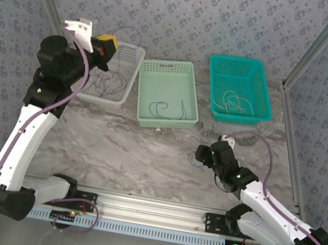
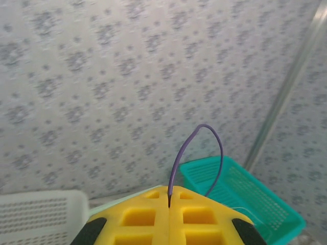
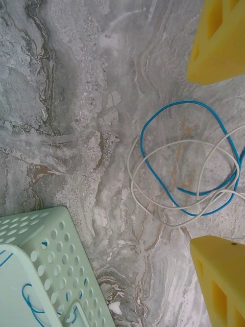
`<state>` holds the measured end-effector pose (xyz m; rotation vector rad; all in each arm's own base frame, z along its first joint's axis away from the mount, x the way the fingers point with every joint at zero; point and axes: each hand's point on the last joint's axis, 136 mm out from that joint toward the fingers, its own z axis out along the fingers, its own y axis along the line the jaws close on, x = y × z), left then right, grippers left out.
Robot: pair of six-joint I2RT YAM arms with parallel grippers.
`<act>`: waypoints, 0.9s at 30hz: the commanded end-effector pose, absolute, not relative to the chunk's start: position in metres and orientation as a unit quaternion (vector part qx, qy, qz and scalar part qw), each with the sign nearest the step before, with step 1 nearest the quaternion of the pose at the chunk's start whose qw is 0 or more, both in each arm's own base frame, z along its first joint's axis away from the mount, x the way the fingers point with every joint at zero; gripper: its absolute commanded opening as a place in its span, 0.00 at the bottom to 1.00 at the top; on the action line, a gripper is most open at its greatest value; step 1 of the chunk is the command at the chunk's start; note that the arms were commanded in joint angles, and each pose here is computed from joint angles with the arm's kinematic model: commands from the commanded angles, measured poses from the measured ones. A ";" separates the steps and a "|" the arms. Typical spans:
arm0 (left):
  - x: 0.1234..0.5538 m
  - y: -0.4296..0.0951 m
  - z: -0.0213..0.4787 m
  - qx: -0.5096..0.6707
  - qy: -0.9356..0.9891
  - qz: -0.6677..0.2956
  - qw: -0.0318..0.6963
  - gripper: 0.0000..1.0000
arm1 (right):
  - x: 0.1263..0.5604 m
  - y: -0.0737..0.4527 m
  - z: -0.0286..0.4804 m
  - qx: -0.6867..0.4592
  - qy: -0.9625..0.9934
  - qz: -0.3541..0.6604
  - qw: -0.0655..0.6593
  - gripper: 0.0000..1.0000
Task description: Untangle the cables
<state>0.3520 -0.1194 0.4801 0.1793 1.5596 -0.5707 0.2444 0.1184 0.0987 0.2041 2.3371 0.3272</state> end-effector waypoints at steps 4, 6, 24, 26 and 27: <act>0.369 -0.089 0.502 0.062 0.683 -0.264 0.678 0.04 | 0.241 0.104 0.095 0.099 0.915 0.103 0.376 0.81; 0.378 -0.082 0.496 0.056 0.689 -0.261 0.674 0.04 | 0.242 0.104 0.095 0.100 0.915 0.104 0.376 0.81; 0.432 -0.038 0.440 0.005 0.712 -0.265 0.651 0.04 | 0.238 0.101 0.093 0.105 0.919 0.099 0.368 0.81; 0.441 -0.037 0.431 0.004 0.717 -0.267 0.644 0.04 | 0.238 0.100 0.094 0.105 0.919 0.096 0.367 0.81; 0.445 -0.038 0.428 0.004 0.719 -0.269 0.641 0.04 | 0.238 0.099 0.094 0.106 0.920 0.094 0.366 0.81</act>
